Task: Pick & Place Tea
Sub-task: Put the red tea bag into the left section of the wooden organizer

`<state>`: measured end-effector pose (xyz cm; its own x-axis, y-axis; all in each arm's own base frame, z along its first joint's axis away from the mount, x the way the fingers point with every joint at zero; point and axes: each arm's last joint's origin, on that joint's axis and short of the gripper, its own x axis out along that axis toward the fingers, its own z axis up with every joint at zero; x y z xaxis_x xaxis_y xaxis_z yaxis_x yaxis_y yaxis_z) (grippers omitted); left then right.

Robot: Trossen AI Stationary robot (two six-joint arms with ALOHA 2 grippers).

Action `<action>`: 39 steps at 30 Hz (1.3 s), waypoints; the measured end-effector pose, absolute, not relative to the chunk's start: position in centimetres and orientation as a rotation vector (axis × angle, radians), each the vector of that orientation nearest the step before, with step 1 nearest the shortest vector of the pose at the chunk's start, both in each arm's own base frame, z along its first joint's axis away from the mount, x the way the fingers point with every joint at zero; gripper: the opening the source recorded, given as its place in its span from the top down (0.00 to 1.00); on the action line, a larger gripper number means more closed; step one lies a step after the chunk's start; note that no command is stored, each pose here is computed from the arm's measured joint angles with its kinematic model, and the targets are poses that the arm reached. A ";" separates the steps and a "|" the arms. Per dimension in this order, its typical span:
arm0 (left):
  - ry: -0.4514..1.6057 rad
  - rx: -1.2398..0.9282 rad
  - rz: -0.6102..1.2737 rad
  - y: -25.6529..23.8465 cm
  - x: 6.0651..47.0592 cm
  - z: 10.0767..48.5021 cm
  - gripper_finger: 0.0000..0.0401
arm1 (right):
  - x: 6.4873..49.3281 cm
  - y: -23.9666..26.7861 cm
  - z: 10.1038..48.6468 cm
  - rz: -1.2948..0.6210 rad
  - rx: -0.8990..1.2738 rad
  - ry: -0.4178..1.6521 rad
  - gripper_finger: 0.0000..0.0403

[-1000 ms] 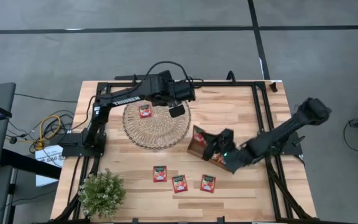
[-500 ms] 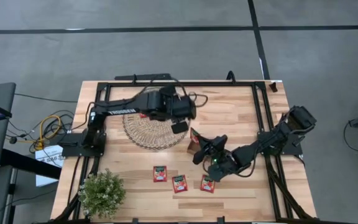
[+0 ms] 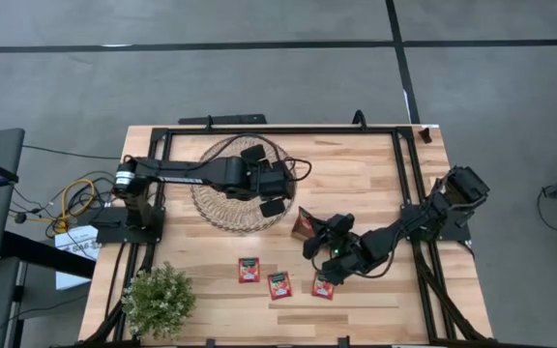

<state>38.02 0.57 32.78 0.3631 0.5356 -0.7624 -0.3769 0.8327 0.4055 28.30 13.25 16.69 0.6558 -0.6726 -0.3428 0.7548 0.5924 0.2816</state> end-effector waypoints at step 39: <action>1.011 0.210 0.515 0.5 37.7 32.8 0.60 | 29.0 10.5 16.2 -0.903 0.521 0.324 0.87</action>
